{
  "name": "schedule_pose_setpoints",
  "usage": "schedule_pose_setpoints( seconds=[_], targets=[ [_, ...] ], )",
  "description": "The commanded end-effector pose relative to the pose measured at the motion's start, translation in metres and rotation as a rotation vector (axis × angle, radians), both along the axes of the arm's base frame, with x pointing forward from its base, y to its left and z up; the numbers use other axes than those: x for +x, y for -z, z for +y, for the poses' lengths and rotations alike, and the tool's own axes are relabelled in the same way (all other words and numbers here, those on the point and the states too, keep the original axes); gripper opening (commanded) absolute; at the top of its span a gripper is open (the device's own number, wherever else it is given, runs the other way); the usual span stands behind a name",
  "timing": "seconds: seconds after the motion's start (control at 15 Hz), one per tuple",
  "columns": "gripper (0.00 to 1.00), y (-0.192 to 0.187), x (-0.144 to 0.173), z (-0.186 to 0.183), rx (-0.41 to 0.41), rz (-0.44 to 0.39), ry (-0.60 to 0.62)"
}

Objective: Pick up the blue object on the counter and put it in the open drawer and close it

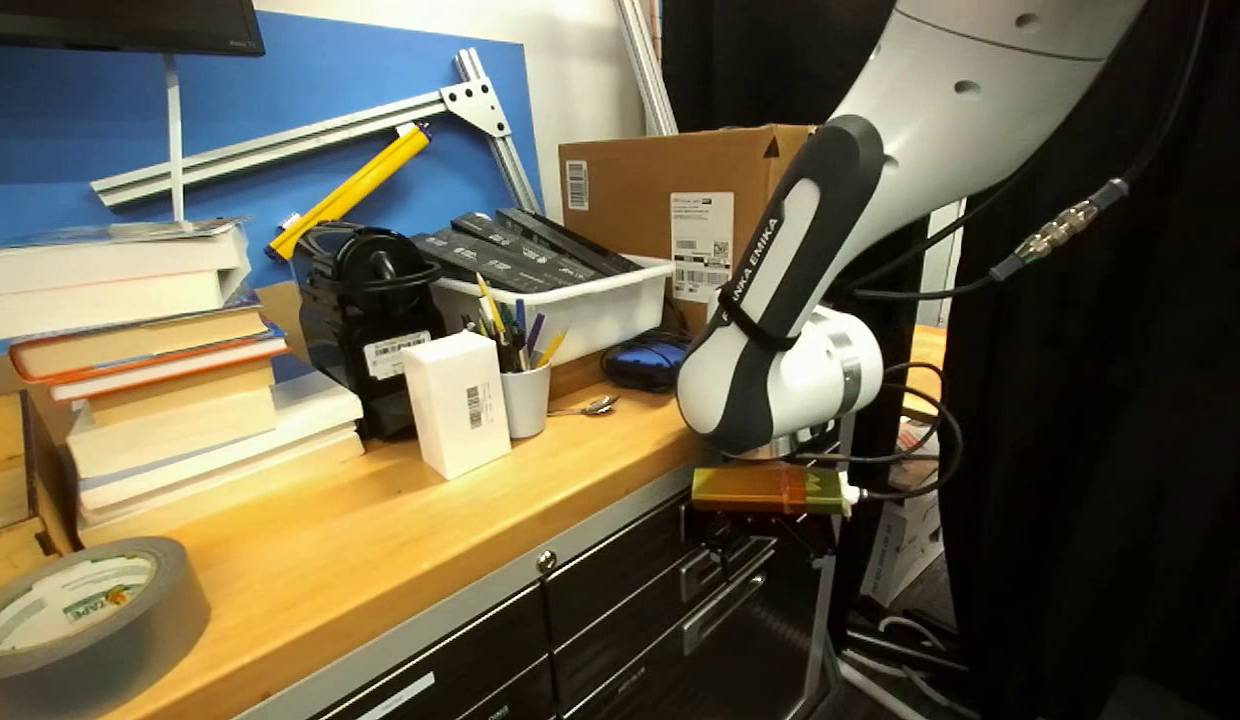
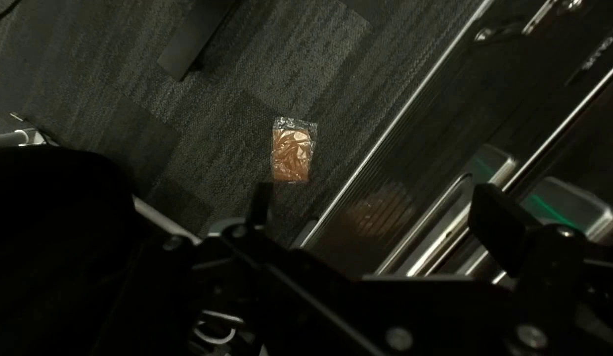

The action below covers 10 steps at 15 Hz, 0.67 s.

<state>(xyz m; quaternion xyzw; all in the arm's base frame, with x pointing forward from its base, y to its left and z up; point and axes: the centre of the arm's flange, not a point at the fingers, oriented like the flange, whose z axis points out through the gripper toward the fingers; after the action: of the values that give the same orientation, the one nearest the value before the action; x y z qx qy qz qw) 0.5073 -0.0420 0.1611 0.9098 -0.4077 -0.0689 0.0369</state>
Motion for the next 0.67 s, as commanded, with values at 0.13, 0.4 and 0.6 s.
schedule_pose_setpoints(
  seconds=[0.13, 0.4, 0.6],
  targets=[
    [1.00, -0.032, 0.007, 0.011, -0.062, -0.138, 0.130],
    [1.00, -0.098, -0.030, 0.003, 0.014, -0.165, 0.000],
    [1.00, -0.154, -0.042, 0.000, 0.057, -0.158, -0.177]
  ],
)
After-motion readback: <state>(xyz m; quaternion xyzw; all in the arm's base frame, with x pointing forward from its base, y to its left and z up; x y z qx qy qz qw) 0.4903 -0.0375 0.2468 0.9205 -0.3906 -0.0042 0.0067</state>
